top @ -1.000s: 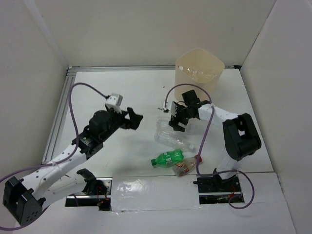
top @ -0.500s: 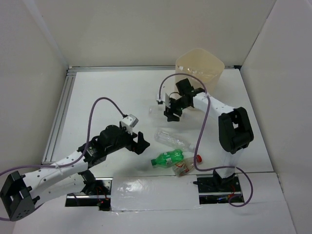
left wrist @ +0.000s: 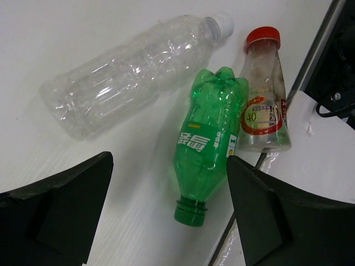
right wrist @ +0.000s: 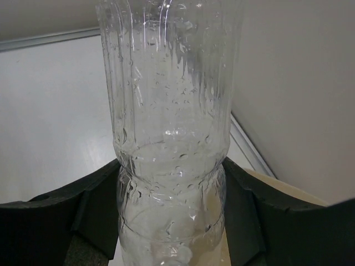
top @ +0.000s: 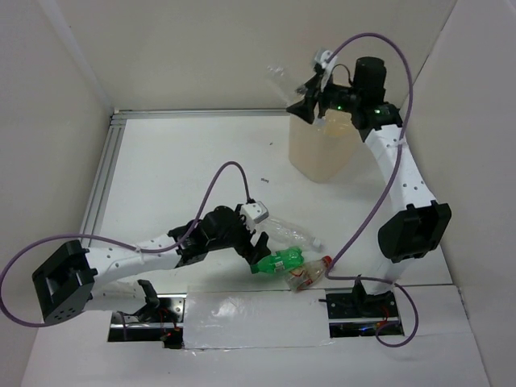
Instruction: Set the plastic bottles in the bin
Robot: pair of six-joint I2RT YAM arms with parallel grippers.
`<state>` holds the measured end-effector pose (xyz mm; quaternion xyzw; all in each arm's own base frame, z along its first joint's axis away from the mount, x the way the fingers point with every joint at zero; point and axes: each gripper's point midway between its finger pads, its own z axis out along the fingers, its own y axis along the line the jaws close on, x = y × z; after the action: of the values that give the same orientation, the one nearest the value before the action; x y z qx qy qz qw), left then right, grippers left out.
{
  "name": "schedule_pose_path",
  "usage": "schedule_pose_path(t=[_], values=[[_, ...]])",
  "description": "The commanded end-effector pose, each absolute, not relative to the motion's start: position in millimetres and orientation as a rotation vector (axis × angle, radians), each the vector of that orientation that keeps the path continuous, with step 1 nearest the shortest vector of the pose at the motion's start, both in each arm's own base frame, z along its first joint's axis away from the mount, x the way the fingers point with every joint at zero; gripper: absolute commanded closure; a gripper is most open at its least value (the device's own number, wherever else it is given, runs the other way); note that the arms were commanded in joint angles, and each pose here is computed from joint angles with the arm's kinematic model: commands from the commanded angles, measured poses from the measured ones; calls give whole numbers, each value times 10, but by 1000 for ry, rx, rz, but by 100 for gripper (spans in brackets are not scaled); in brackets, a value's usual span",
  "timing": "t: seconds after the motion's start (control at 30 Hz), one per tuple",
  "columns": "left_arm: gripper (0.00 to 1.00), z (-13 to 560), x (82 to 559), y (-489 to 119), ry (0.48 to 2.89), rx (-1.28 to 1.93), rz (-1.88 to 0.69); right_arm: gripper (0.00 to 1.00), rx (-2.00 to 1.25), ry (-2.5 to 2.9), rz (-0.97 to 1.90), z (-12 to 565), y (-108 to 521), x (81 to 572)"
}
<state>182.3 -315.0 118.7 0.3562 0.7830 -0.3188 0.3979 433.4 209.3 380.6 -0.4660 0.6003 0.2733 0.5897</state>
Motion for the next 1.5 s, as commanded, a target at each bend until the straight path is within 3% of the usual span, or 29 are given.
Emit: schedule_pose_path(t=[0.0,0.17,0.3,0.7,0.83,0.97,1.1,1.13,1.2,1.33,1.43,1.47], values=[[5,1407,1839,-3395,1853,977,-859,59,-944,1364,606,4172,1845,4574],[5,1340,1751,-3482,1844,1051,-858,47,-883,1460,564,3785,1446,5017],[5,1117,1661,-3500,1878,1132,-836,0,-856,1551,584,3467,1261,5232],[6,883,1479,-3685,1890,1244,-852,0,-767,1610,557,3460,671,4953],[10,777,1457,-3852,1879,1311,-855,0,-727,1636,563,3412,496,4772],[16,497,1638,-3872,1934,1315,-702,0,-719,1640,600,3393,436,4541],[42,446,1636,-3855,1942,1334,-687,0,-769,1629,615,3359,434,4244],[55,572,1592,-3852,1914,1330,-704,0,-776,1650,650,3253,472,4152],[63,695,1543,-3793,1898,1328,-723,0,-840,1610,638,3240,470,3994],[77,1503,1614,-3779,1772,1224,-749,15,-916,1598,674,2984,536,3615],[80,2478,1760,-3860,1566,1080,-779,53,-994,1600,652,2698,565,3349],[80,2685,1843,-3882,1528,1038,-787,71,-1010,1609,635,2631,561,3303]])
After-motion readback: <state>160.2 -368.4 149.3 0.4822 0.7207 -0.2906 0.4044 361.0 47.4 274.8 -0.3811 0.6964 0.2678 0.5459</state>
